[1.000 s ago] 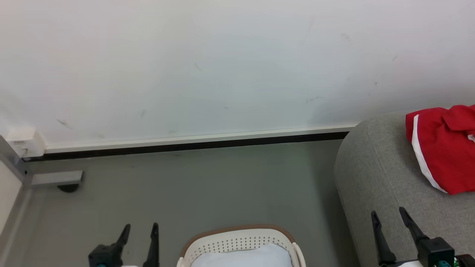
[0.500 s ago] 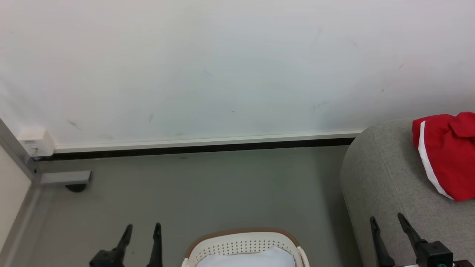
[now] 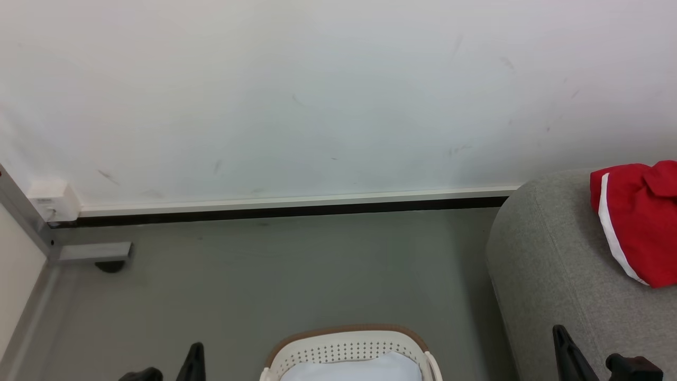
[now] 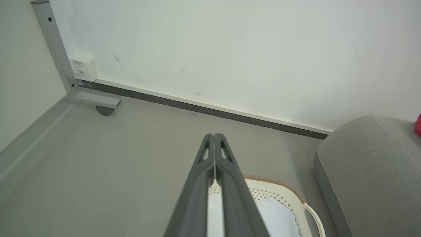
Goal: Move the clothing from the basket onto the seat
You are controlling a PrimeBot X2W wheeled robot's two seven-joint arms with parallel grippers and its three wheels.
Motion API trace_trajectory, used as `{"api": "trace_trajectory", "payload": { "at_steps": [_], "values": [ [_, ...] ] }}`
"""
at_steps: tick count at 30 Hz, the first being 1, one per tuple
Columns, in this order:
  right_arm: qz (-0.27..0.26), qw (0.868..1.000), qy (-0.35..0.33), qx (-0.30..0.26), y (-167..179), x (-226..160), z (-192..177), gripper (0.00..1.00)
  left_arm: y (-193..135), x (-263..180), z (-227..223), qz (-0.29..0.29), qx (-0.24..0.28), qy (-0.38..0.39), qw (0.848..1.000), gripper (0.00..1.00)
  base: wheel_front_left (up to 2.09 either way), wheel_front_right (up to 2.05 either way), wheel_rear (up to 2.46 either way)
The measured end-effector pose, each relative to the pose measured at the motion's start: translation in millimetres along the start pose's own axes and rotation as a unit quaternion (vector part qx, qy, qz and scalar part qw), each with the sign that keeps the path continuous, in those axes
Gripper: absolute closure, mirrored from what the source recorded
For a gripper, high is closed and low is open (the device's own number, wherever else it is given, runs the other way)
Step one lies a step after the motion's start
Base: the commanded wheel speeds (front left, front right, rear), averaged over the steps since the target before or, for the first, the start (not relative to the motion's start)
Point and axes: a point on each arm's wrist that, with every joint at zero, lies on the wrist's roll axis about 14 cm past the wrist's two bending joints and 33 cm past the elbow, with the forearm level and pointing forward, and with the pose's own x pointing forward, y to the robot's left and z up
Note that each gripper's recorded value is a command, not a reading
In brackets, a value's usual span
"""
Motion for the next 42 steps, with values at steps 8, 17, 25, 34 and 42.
{"api": "trace_trajectory", "payload": {
  "at_steps": [8, 17, 25, 34, 42],
  "values": [
    [-0.01, 0.998, -0.006, 0.064, -3, 2, 5, 1.0, 5, 3, 5, 0.012, -0.067, 0.003, 0.998, 1.0, 0.0, 0.0, 0.0],
    [-0.021, 0.99, -0.011, 0.14, -7, 5, 11, 1.0, 10, 6, 11, 0.022, -0.144, 0.006, 0.989, 1.0, 0.0, 0.0, 0.0],
    [-0.024, 0.977, -0.017, 0.21, -8, 8, 17, 1.0, 13, 9, 15, 0.028, -0.214, 0.008, 0.976, 1.0, 0.0, 0.0, 0.0],
    [-0.026, 0.962, -0.021, 0.271, -9, 11, 22, 1.0, 14, 12, 22, 0.027, -0.279, 0.006, 0.96, 1.0, 0.0, 0.0, 0.0],
    [-0.023, 0.947, -0.024, 0.32, -10, 13, 26, 1.0, 15, 14, 26, 0.024, -0.327, 0.005, 0.945, 1.0, 0.0, 0.0, 0.0]
  ]
}}
